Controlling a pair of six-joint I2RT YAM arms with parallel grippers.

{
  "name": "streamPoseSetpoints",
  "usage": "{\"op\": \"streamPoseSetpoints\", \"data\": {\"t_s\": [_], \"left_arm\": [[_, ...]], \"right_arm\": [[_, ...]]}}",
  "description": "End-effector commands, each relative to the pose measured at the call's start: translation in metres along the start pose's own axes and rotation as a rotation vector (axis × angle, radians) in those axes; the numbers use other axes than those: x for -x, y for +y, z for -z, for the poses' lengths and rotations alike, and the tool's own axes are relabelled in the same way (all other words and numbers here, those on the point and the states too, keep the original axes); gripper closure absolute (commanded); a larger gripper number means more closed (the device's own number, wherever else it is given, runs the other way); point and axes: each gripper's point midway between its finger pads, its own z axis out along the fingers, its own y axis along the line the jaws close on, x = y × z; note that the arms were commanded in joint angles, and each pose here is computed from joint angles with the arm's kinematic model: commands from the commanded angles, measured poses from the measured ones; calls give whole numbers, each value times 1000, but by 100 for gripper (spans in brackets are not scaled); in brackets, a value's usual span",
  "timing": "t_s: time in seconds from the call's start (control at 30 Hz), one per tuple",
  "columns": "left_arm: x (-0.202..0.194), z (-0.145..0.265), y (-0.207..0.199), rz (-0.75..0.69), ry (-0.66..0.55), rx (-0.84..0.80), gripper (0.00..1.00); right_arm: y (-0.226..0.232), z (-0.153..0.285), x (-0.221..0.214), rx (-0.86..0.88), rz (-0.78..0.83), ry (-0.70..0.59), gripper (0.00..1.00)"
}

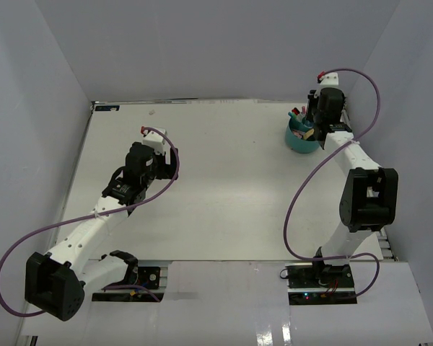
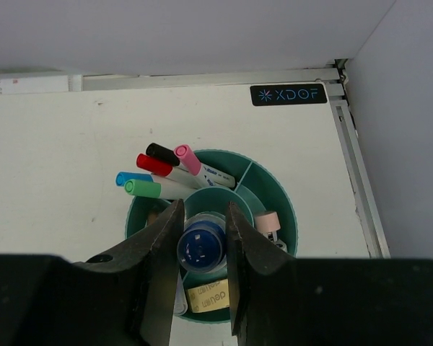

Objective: Sort the stationery into containers
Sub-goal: Place the stationery in the storage box, then reset both arms

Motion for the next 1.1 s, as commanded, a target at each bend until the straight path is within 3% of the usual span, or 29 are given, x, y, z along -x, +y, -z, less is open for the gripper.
{"op": "streamPoseSetpoints", "data": {"t_s": [0.0, 0.53, 0.6, 0.73, 0.9, 1.07], "left_arm": [[11, 2, -1, 14, -21, -10, 2], [10, 1, -1, 13, -19, -13, 2], [10, 1, -2, 14, -17, -16, 2], [12, 3, -2, 18, -25, -22, 2], [16, 6, -3, 21, -40, -27, 2], [26, 15, -1, 32, -75, -25, 2]], "right_arm": [[-7, 8, 39, -16, -24, -115, 92], [-4, -25, -5, 13, -22, -23, 68], [-5, -24, -5, 12, -21, -23, 54], [-6, -10, 11, 17, -14, -57, 24], [-12, 21, 41, 12, -8, -104, 14], [-22, 92, 93, 9, -29, -217, 11]]}}
